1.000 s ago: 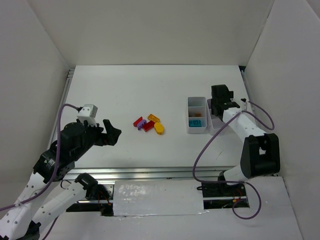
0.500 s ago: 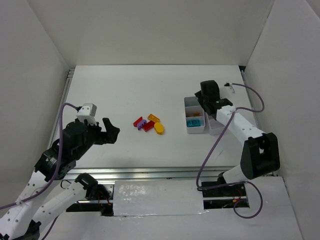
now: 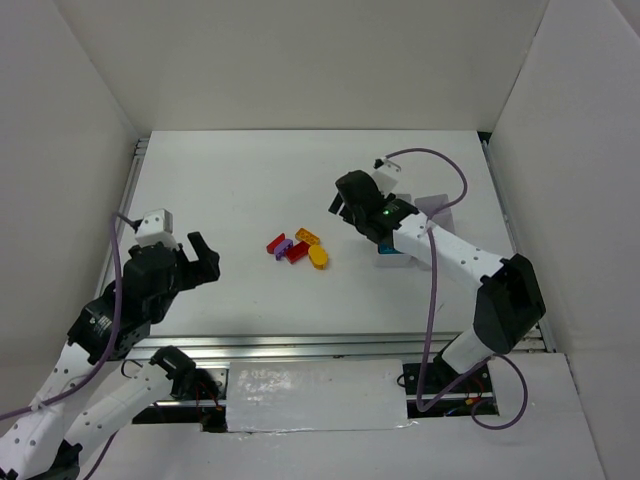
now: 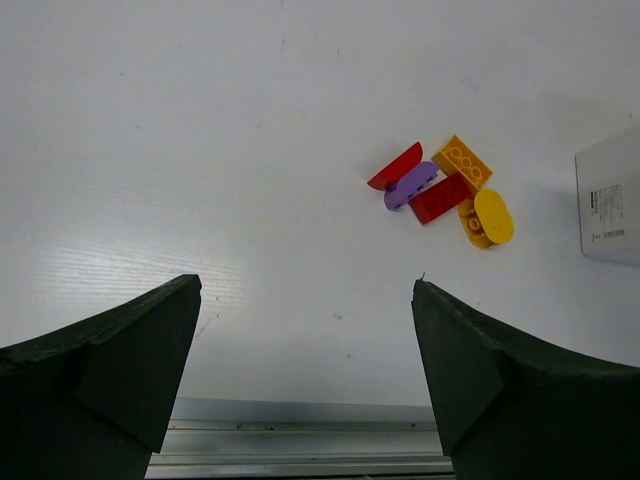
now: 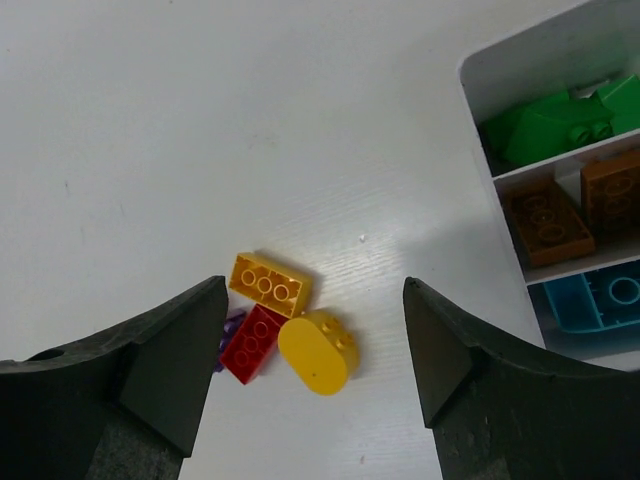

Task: Sort the legos into containers by color

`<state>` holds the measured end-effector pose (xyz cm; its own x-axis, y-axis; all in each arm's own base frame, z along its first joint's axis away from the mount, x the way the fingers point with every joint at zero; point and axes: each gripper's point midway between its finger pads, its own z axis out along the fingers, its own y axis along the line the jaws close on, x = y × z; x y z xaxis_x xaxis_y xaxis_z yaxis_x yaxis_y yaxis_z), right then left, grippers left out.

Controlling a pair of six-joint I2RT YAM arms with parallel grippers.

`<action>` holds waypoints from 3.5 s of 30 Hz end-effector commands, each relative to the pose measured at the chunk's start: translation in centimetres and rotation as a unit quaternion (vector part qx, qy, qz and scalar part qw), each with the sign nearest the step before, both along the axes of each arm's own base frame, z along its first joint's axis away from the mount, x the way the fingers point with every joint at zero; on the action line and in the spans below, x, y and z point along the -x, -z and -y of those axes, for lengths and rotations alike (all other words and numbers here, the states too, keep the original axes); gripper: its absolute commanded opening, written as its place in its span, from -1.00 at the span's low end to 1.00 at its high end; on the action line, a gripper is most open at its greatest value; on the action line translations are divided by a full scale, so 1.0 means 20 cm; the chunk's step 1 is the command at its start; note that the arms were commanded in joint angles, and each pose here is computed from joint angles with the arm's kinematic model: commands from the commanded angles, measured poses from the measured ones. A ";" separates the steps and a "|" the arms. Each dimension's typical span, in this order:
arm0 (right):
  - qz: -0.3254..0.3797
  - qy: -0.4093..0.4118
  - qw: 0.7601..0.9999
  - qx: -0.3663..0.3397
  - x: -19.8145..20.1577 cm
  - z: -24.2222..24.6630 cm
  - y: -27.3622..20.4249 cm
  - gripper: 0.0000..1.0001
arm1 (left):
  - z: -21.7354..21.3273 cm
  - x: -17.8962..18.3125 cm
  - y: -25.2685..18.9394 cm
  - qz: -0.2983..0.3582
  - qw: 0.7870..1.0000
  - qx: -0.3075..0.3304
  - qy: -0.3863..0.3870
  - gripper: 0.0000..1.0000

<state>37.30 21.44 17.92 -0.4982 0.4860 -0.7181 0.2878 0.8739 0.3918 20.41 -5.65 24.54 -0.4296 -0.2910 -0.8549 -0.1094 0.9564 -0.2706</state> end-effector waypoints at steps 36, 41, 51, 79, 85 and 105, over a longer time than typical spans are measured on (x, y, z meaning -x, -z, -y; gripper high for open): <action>-0.083 -0.304 0.935 0.162 0.05 -0.97 0.48 0.86 | -0.01 0.01 -0.12 0.045 0.999 0.025 0.000 0.99; -0.064 -0.418 0.880 0.216 0.09 -0.96 0.46 0.89 | 0.01 0.00 -0.12 0.043 0.999 0.025 0.010 0.99; -0.037 -0.505 0.827 0.243 0.02 -0.96 0.44 0.89 | 0.03 0.00 -0.11 0.041 0.999 0.023 0.018 0.99; -0.046 -0.581 0.769 0.263 0.05 -0.98 0.69 0.83 | 0.06 -0.01 -0.11 0.038 0.998 0.021 0.038 0.99; -0.046 -0.575 0.772 0.267 0.03 -0.97 0.72 0.66 | 0.07 -0.02 -0.10 0.035 0.998 0.020 0.040 0.99; -0.007 -0.573 0.796 0.195 0.17 -0.97 0.53 -0.84 | 0.06 -0.01 -0.10 0.036 0.999 0.021 0.033 0.99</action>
<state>34.56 40.25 4.10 -0.4739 -0.6173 -0.6280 -0.7818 0.6231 -0.0225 20.23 -6.72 25.28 -0.4276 -0.2810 -0.8592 -0.0336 0.9547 -0.2956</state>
